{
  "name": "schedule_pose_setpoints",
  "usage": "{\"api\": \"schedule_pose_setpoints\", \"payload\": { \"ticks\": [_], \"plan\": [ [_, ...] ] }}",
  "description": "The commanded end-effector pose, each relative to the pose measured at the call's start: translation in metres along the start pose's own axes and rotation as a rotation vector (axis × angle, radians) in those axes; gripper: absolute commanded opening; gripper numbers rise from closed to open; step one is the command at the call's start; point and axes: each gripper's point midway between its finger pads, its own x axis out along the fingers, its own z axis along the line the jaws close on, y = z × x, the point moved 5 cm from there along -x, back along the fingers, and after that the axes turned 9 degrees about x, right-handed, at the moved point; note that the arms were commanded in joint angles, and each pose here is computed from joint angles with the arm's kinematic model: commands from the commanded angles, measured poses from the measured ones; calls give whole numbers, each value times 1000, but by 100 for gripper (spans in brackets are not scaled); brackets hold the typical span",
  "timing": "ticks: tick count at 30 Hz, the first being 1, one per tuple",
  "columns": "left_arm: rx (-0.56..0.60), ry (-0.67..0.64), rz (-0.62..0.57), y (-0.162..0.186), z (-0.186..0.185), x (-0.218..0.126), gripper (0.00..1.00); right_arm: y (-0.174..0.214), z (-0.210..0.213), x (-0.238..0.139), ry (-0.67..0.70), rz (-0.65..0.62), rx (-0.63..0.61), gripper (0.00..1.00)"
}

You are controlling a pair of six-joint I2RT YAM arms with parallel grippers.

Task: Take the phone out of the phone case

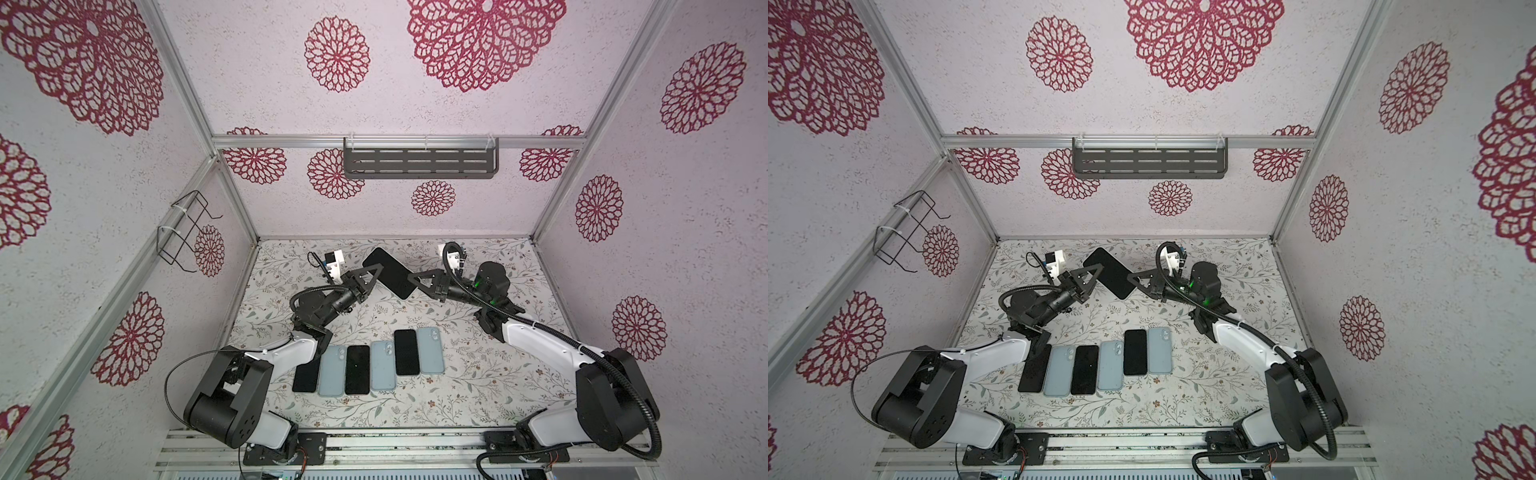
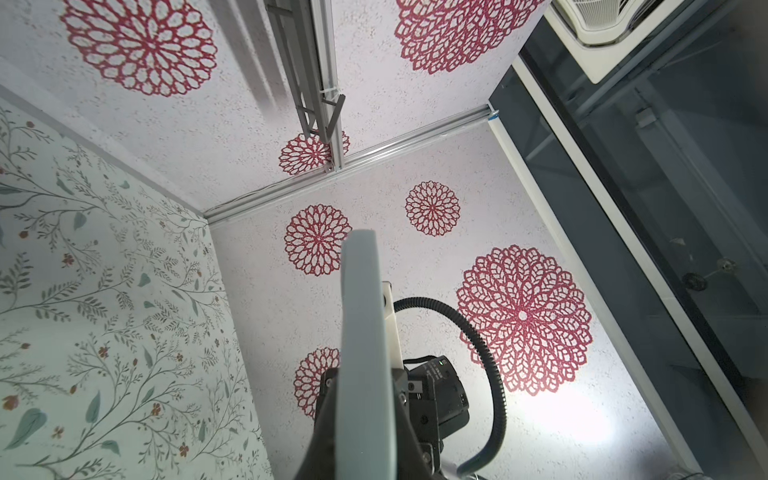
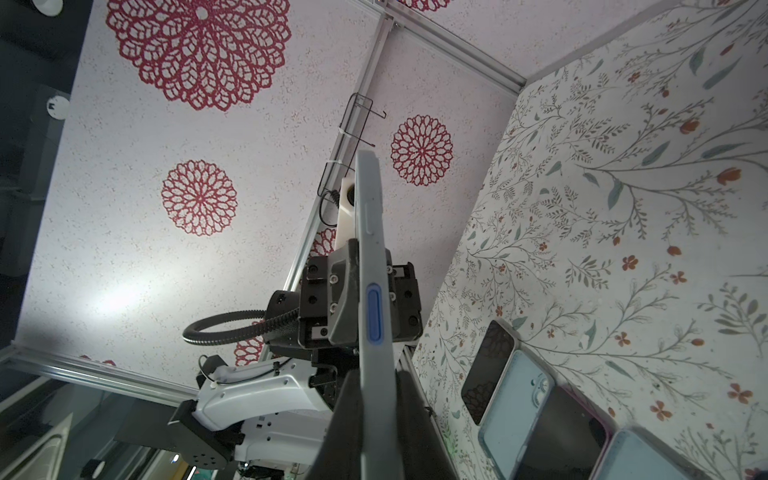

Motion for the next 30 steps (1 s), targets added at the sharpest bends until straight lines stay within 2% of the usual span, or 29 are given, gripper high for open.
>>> {"api": "schedule_pose_setpoints", "payload": {
  "ticks": [1, 3, 6, 10, 16, 22, 25, 30],
  "plan": [
    [36, 1, -82, -6, -13, -3, 0, 4, 41, -13, -110, -66, -152, 60],
    [39, -3, -166, -9, -25, -5, 0, 9, 37, -20, -112, -128, -156, 73],
    [50, 11, -236, -11, -47, -1, 0, 17, 39, -22, -152, -163, -156, 76],
    [58, 39, -256, -10, -64, 7, 0, 26, 47, -18, -231, -152, -142, 75],
    [43, 58, -264, -8, -65, 10, 0, 32, 51, -9, -264, -122, -138, 63],
    [37, 51, -272, -8, -61, 10, 0, 36, 48, -8, -268, -110, -130, 38],
    [38, 49, -275, -8, -61, 10, 0, 37, 49, -8, -279, -102, -126, 32],
    [35, 41, -278, -8, -59, 10, 0, 39, 49, -8, -283, -91, -131, 30]
  ]
}}
